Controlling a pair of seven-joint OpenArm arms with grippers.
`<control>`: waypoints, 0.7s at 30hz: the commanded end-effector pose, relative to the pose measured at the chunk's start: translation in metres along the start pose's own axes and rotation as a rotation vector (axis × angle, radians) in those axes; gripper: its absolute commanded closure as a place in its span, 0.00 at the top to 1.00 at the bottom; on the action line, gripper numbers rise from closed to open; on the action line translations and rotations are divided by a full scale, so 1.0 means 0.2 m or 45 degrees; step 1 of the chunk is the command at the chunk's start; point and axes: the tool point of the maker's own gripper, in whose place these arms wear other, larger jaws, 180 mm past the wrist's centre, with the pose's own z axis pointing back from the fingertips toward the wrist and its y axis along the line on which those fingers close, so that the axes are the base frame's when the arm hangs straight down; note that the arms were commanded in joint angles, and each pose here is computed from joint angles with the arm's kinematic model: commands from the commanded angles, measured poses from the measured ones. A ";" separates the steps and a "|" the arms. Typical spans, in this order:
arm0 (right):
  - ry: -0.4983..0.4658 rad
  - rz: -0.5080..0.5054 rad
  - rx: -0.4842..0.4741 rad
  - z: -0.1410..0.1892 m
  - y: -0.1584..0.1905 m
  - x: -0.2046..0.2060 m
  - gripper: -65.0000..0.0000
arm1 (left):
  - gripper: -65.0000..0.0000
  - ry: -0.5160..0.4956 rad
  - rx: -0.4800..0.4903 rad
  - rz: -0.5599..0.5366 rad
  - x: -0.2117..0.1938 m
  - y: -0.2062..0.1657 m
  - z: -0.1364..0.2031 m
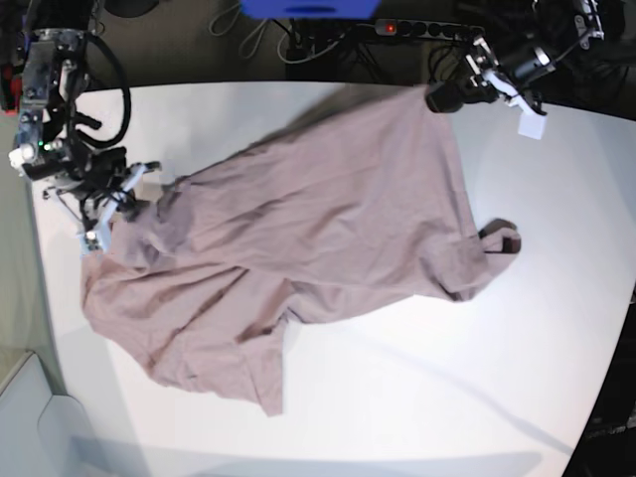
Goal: Layout the t-shirt on the table in an organized manner, then fold the t-shirt properly
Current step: 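Lift and fling the shirt with both grippers, spreading it across the table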
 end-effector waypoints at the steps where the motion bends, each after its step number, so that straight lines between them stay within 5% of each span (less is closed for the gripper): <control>1: -0.057 0.031 0.013 0.02 0.01 0.06 0.00 | 0.00 -0.026 -0.060 -0.005 0.03 -0.07 0.04; 5: 0.017 0.129 0.067 0.01 0.11 -0.03 0.00 | 0.00 -0.038 -0.012 -0.075 0.09 -0.06 0.13; 11: 0.037 0.346 0.190 0.06 0.34 -0.08 0.00 | 0.00 -0.277 0.130 -0.143 0.38 0.04 0.37; 21: 0.157 0.379 0.209 0.07 0.36 -0.21 0.00 | 0.00 -0.371 0.237 -0.206 0.52 0.08 0.57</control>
